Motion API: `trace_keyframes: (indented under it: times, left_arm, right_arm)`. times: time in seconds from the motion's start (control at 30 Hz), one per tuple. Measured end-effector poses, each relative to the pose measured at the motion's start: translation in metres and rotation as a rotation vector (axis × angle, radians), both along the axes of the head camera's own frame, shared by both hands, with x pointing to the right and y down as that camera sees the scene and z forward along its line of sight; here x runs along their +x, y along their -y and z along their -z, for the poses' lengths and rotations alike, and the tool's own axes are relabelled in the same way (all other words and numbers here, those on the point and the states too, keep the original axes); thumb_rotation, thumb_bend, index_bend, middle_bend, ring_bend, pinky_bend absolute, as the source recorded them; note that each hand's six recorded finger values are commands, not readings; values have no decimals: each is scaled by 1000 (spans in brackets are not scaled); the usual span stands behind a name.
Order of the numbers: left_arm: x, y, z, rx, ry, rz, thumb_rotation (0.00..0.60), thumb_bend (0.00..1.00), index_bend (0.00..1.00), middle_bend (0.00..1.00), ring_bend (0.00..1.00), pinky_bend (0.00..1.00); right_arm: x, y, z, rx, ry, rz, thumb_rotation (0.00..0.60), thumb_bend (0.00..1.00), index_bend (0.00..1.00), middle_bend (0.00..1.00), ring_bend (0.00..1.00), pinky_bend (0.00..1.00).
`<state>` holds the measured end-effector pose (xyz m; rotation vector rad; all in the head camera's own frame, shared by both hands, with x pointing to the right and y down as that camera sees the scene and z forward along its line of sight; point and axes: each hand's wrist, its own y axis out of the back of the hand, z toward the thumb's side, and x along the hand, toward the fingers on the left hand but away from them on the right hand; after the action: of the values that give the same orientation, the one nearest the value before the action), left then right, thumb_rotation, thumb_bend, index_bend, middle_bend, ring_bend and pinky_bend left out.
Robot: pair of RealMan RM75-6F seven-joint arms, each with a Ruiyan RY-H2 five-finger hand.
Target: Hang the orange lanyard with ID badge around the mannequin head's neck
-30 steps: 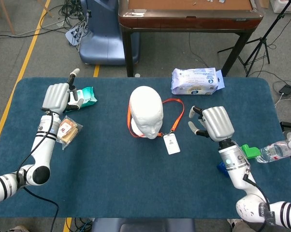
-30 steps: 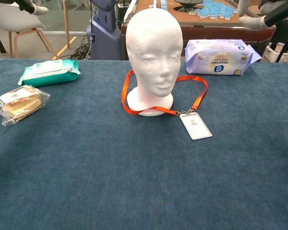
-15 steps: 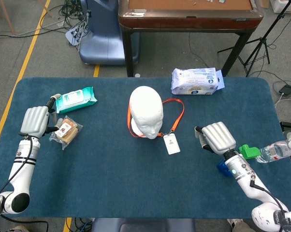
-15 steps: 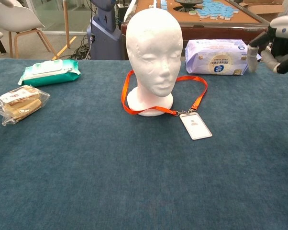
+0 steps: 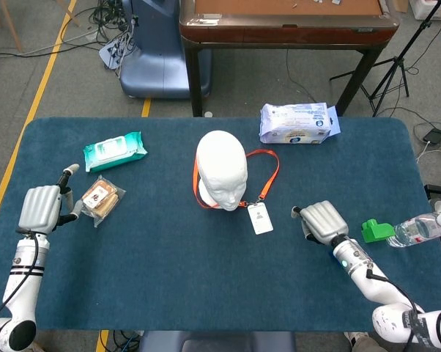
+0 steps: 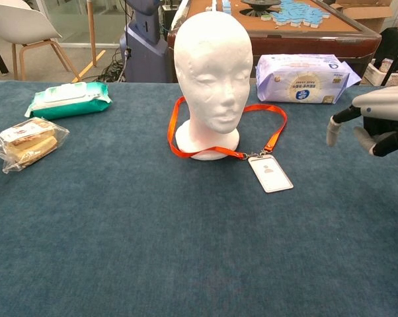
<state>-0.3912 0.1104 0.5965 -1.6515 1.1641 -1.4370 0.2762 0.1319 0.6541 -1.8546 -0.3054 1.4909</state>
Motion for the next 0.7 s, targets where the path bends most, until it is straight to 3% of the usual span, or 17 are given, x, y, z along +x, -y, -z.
trace_keyframes:
  times: [0.33,0.7]
  left_arm:
    - [0,-13,11,1,-20,-15,600,359,147,728,726,906]
    - [2,-18,14,-3,-35,-24,600,359,148,728,726,906]
  right_arm:
    - [-22,-9,-40,-35,-25,15,600,841,297,1000,1000,1000]
    - [-48,-11,-67,-54,-10,16,600,841,296,1000,1000,1000]
